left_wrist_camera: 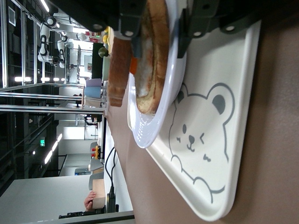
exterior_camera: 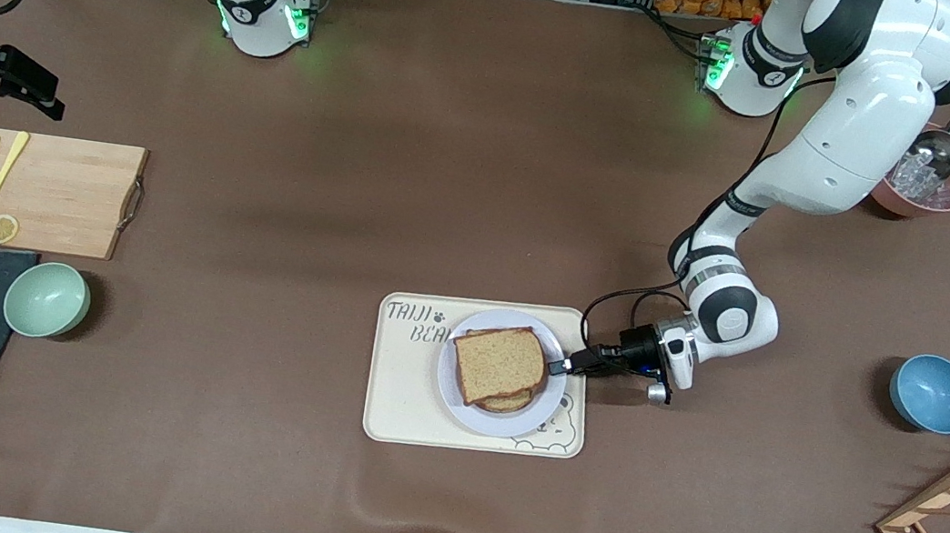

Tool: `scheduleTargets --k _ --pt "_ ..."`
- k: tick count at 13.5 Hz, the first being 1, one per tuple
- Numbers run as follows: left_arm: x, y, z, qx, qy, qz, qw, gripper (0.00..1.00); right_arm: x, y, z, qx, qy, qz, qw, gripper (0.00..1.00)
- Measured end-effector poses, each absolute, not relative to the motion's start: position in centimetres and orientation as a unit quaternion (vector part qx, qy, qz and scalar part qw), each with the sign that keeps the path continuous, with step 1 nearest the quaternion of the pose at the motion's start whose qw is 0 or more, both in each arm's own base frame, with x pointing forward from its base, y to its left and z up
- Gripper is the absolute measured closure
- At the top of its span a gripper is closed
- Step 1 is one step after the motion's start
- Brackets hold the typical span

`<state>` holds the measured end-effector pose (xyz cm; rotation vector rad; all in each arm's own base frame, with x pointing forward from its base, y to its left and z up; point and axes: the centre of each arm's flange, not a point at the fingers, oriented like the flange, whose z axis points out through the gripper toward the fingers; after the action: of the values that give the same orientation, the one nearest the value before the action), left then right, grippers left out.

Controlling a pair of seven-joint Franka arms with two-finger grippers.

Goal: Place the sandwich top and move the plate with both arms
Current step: 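Hold the plate on the tray and open the left gripper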

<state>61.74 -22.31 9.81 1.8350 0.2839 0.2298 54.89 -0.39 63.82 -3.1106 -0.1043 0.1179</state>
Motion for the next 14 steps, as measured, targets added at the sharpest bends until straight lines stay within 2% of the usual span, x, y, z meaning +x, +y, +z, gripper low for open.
scheduleTargets --k 5,6,14 --pt "62.7 -22.1 11.2 0.793 0.119 0.099 0.589 0.07 54.9 -0.4 63.8 -0.999 -0.033 0.038 0.013 0.0" --pt "62.7 -21.9 11.0 0.794 0.118 0.098 0.588 0.0 54.9 -0.4 63.8 -0.999 -0.033 0.038 0.013 0.0" --pt "63.0 -21.5 11.3 0.798 0.123 0.097 0.582 0.0 54.9 -0.4 63.8 -0.999 -0.033 0.038 0.013 0.0"
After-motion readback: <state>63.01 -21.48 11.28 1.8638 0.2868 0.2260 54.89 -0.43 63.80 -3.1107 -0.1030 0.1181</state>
